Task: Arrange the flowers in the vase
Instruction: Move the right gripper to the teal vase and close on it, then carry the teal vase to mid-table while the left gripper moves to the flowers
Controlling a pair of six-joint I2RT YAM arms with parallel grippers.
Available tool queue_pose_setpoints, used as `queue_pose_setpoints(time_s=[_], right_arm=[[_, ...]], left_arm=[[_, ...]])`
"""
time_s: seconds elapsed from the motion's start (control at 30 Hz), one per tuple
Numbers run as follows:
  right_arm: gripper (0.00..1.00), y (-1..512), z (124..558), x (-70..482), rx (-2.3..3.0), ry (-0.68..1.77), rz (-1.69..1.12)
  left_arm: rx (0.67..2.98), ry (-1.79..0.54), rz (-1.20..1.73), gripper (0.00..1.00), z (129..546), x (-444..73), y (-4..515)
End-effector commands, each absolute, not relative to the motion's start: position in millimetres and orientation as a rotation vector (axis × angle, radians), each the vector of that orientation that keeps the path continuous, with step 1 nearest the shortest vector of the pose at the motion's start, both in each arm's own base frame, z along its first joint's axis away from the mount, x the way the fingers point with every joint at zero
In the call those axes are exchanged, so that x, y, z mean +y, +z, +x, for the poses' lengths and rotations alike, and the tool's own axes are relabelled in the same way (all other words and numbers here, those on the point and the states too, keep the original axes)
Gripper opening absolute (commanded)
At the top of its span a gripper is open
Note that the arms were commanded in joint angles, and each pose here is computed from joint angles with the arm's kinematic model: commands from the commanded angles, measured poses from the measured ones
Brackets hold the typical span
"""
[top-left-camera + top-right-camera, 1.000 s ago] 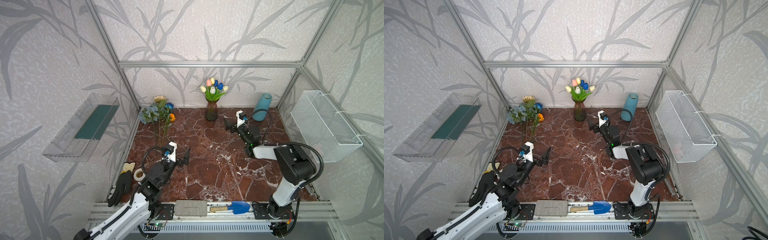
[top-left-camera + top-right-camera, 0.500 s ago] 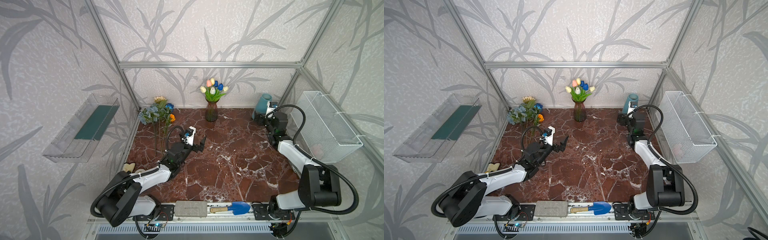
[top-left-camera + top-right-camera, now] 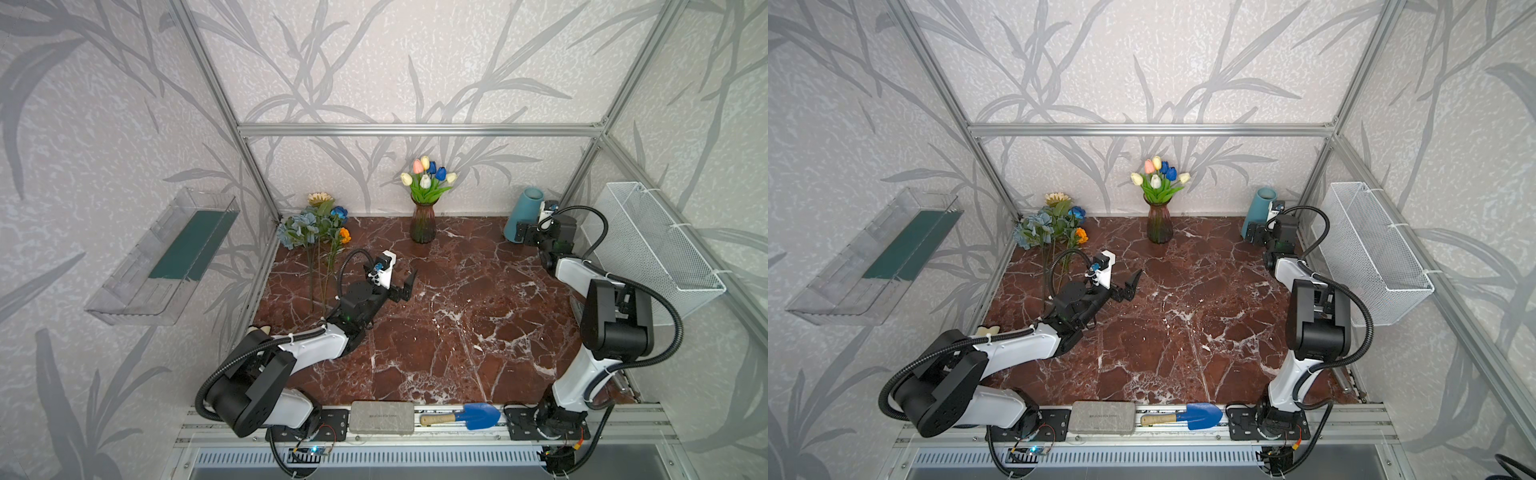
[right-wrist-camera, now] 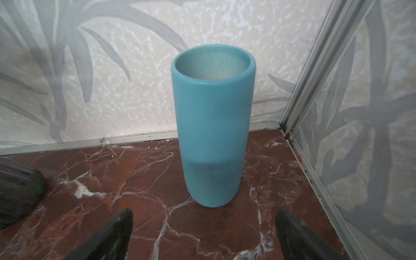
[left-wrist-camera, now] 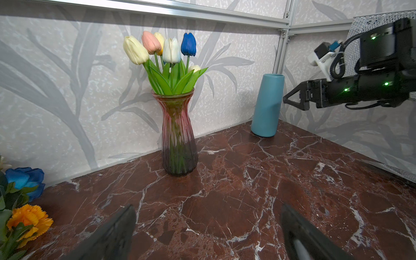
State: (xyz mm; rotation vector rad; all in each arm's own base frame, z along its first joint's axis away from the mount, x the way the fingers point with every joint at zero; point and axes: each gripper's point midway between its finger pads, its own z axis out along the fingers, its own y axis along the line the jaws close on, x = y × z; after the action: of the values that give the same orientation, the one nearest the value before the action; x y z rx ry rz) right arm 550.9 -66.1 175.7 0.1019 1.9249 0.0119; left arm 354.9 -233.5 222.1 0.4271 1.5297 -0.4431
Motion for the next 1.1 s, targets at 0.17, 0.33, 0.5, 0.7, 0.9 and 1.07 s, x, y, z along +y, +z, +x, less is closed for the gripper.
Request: queue_pose_setpoints(time_s=[0.17,0.33,0.5,0.7,0.9,1.07], right_arm=[[0.99,208.9,607.3,-75.9,1.72,-0.025,0.026],[0.99,208.5,629.9,-83.1,1.688,-0.051,0.034],[0.99,199.5,647.4,-92.4,1.693,-0.076,0.047],[0.9,194.9,659.2,-88.8,1.671,-0.053,-0.003],[0.66,212.7,644.8,-73.8,1.606,0.009,-0.061],[0.48,229.1,625.6,-65.6,1.57,0.043,-0.072]], left_arm=[[1.494,-0.44,0.434,1.0,355.4,-232.0,234.9],[1.503,-0.422,0.438,1.0,356.3,-229.6,233.1],[1.507,-0.415,0.443,1.0,356.8,-229.3,233.0],[1.513,-0.414,0.452,1.0,354.7,-228.6,233.6],[1.515,-0.394,0.441,1.0,350.0,-221.2,233.6],[1.526,-0.384,0.424,1.0,342.8,-212.9,229.2]])
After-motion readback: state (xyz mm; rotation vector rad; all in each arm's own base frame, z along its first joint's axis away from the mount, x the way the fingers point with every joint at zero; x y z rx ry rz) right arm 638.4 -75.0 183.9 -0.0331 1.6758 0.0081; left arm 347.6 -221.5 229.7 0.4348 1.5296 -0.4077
